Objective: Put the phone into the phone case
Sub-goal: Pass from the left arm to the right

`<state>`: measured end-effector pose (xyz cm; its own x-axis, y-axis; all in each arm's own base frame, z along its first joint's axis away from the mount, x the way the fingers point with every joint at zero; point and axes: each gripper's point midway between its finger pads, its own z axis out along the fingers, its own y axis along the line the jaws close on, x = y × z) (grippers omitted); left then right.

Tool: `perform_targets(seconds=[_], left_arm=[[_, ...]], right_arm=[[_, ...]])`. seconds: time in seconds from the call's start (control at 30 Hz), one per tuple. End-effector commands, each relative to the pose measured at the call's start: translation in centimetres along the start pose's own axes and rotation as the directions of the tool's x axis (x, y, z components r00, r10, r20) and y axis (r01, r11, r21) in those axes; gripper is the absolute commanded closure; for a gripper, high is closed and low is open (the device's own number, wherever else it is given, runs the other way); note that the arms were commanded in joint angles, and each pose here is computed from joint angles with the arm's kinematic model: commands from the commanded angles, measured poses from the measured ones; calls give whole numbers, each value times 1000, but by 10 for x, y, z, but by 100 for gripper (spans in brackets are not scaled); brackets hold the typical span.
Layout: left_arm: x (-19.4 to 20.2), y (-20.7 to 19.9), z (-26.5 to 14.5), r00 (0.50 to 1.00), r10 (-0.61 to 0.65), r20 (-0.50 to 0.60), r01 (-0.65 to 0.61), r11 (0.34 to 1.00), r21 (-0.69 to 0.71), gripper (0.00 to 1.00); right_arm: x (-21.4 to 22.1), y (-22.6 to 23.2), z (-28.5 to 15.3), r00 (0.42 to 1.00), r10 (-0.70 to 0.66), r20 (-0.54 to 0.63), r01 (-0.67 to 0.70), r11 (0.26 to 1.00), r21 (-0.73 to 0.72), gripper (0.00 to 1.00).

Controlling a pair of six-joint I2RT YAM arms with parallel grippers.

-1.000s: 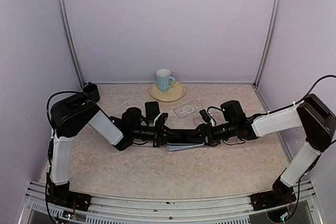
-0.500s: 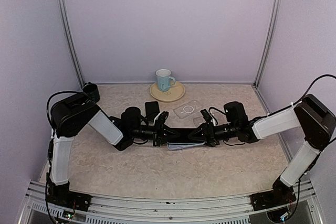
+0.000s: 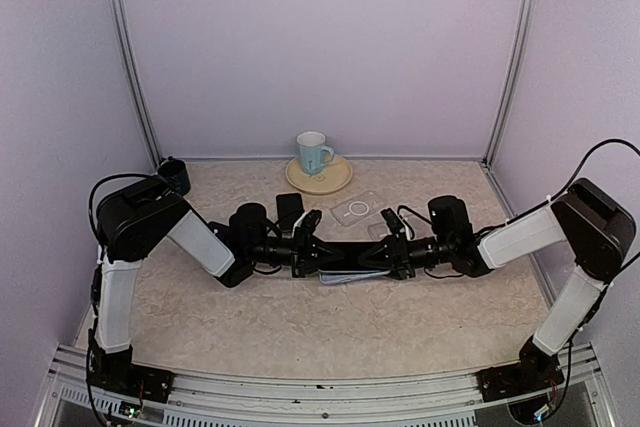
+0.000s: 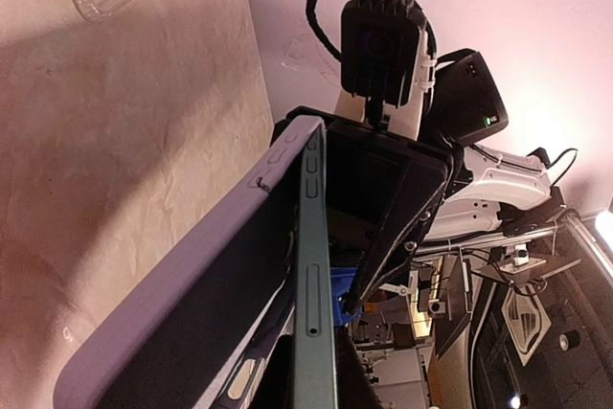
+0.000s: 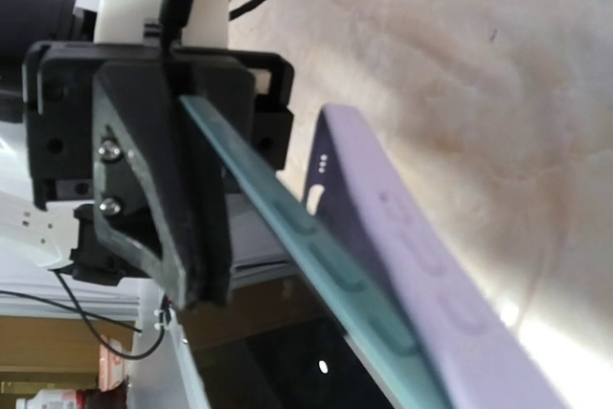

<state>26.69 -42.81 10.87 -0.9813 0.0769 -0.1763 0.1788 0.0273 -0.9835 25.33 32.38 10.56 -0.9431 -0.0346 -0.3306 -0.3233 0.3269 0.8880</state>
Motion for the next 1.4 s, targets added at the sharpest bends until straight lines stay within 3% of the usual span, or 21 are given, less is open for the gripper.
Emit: perform_targets(seconds=[0.0, 0.6, 1.37], left_arm=[[7, -16, 5, 999, 28, -19, -27, 999, 29, 100], [6, -18, 4, 1000, 24, -16, -24, 999, 40, 100], [-2, -26, -10, 999, 27, 17, -28, 999, 47, 77]], right_arm=[[-5, 31, 0, 995, -100, 7, 100, 987, -127, 52], [-5, 36, -3, 995, -102, 12, 102, 982, -161, 73], [-8, 40, -11, 995, -101, 28, 104, 977, -187, 79]])
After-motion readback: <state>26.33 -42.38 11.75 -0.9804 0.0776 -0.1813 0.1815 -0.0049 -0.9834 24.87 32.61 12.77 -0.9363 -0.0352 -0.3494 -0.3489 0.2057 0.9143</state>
